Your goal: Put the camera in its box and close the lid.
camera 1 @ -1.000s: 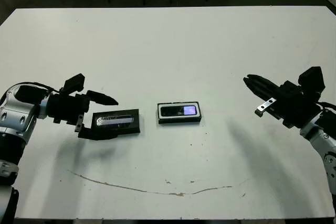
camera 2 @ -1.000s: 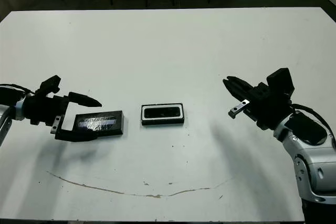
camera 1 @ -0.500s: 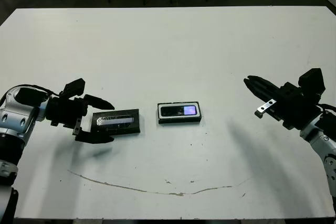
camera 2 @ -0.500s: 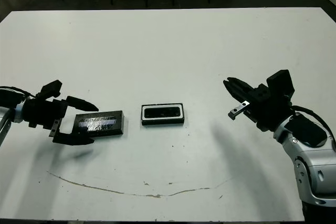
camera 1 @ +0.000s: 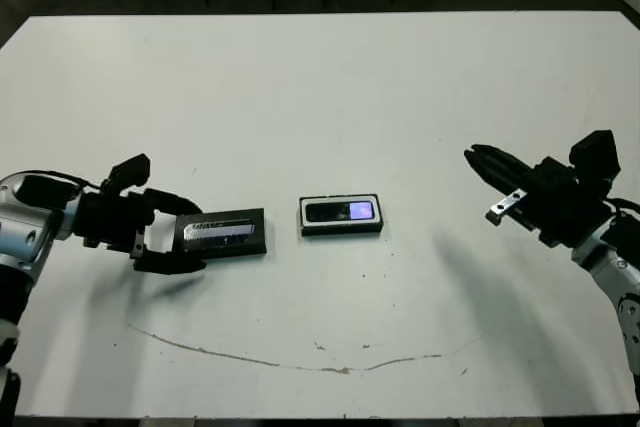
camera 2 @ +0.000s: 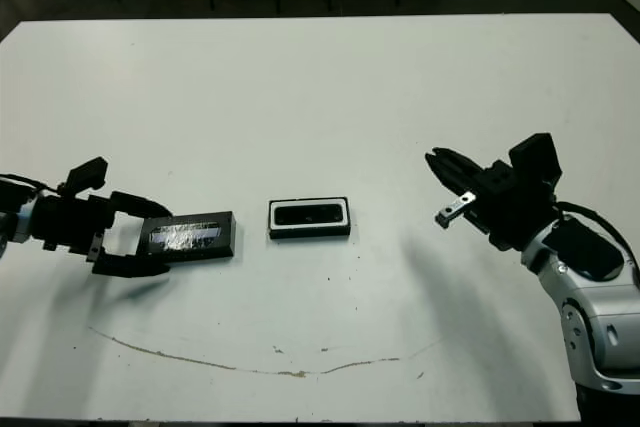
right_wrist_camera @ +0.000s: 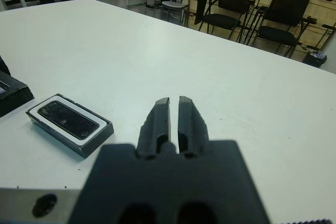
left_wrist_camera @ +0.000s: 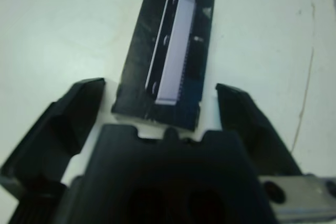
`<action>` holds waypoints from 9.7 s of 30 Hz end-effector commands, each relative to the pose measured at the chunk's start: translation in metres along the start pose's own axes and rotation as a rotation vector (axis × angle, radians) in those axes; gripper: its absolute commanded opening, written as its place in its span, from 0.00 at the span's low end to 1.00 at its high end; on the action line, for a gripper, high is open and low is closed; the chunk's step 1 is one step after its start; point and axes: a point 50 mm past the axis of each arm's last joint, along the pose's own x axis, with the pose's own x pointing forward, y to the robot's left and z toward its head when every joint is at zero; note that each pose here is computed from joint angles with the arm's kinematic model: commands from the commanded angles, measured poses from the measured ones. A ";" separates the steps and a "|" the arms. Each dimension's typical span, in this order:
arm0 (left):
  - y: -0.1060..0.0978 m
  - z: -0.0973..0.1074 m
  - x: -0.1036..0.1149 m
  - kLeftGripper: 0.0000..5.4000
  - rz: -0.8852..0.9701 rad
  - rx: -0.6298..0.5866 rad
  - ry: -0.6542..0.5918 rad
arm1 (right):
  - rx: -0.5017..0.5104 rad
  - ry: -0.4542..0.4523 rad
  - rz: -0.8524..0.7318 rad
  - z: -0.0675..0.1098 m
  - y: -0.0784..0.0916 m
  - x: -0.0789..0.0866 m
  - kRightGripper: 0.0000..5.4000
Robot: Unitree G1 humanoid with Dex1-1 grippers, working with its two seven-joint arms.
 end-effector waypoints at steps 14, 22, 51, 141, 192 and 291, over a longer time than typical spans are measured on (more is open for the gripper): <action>-0.014 0.005 0.002 0.49 -0.022 -0.005 -0.085 | 0.018 0.039 0.005 -0.006 0.000 -0.001 0.00; -0.014 0.039 -0.011 0.49 0.082 0.033 -0.290 | 0.050 0.041 0.017 -0.009 0.005 0.001 0.00; 0.020 0.054 0.080 0.49 -0.009 0.073 -0.156 | 0.031 0.048 0.037 -0.013 0.012 0.003 0.00; 0.003 0.066 0.135 0.49 -0.231 0.143 0.062 | 0.064 0.090 0.026 -0.019 0.020 0.000 0.00; -0.030 0.093 0.153 1.00 -0.214 0.240 0.277 | 0.063 0.079 0.039 -0.020 0.021 0.001 0.00; -0.105 0.072 0.207 0.00 0.498 -0.443 -0.196 | 0.102 0.078 -0.099 -0.018 0.015 0.000 0.00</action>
